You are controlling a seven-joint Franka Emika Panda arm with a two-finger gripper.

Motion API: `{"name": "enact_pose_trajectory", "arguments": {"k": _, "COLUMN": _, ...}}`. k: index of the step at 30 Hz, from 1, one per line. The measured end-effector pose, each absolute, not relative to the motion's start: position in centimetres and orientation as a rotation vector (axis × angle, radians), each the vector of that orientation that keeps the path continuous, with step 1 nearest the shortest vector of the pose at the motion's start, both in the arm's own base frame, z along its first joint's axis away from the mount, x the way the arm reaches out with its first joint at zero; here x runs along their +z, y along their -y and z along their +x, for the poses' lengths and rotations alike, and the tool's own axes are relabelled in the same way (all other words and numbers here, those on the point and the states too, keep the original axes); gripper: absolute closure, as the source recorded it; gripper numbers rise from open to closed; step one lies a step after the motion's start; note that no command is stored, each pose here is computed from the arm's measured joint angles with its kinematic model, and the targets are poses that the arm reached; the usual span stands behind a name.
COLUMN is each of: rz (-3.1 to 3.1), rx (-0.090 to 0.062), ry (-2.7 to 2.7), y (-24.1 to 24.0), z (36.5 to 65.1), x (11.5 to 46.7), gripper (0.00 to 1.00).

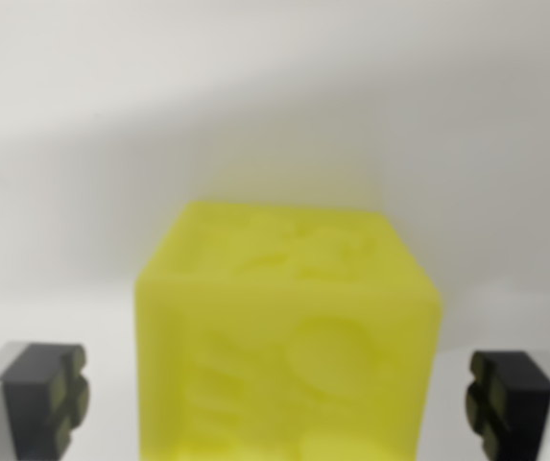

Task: Pick yellow cube

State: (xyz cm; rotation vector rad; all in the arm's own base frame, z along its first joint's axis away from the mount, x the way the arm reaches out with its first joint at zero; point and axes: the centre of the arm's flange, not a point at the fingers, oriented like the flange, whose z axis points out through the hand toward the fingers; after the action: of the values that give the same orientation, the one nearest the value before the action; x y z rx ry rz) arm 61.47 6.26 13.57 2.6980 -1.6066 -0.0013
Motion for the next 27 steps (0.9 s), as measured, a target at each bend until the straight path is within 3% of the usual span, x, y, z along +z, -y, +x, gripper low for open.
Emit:
{"name": "enact_pose_trajectory", "arguments": {"k": 19, "rz": 2.695, "rx": -0.001, "ry": 1.613, "y": -6.4, "z": 61.5, "x": 11.6, "gripper": 0.00}}
{"name": "enact_pose_trajectory", "arguments": {"k": 20, "rz": 2.695, "rx": -0.001, "ry": 1.613, "y": -6.4, "z": 61.5, "x": 11.6, "gripper": 1.00}}
{"name": "enact_pose_trajectory", "arguments": {"k": 27, "rz": 2.695, "rx": -0.002, "ry": 1.614, "y": -6.4, "z": 61.5, "x": 12.5, "gripper": 1.00}}
